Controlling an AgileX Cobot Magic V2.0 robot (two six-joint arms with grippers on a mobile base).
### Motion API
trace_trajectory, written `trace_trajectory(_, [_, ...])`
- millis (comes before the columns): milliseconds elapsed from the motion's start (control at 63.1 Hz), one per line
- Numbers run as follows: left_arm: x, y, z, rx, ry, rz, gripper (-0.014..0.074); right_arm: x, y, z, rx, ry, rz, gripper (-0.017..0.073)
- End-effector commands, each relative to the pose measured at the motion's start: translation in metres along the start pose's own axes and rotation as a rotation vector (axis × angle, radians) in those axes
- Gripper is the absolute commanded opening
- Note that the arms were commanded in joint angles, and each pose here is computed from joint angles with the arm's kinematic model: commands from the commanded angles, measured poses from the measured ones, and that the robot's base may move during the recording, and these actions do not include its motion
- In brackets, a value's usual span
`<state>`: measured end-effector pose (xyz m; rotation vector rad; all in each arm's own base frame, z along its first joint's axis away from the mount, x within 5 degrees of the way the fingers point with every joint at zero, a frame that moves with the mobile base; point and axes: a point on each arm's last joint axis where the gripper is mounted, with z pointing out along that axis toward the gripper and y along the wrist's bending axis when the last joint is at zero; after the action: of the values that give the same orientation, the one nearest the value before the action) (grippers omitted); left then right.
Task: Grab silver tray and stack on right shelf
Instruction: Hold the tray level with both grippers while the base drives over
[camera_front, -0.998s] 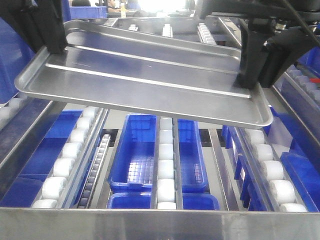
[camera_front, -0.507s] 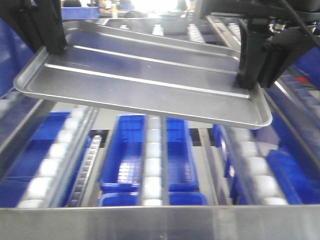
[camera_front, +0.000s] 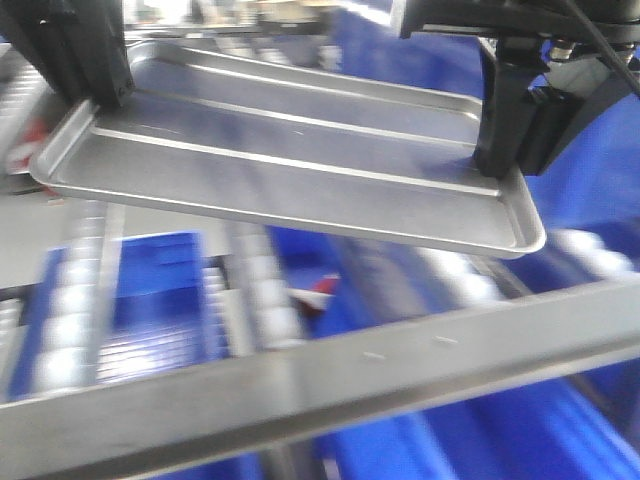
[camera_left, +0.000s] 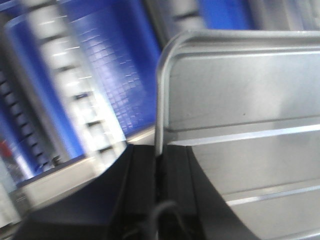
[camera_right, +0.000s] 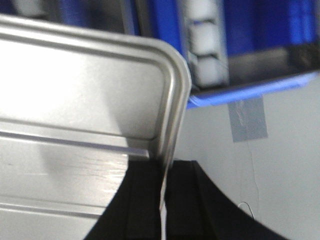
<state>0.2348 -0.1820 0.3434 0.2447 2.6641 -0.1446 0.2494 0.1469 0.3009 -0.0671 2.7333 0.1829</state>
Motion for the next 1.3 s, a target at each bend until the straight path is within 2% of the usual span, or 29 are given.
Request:
trace_trajectory(0, [-0.0081, 0.0042, -0.0239, 0.006, -0.108, 0.008, -0.0093, -0.0043, -0.0052, -0.019, 0.026, -0.058, -0.046, 0.0057])
trace_trajectory(1283, [-0.0081, 0.0042, -0.0239, 0.006, -0.108, 0.008, -0.0093, -0.0043, -0.0052, -0.019, 0.026, -0.058, -0.046, 0.0057])
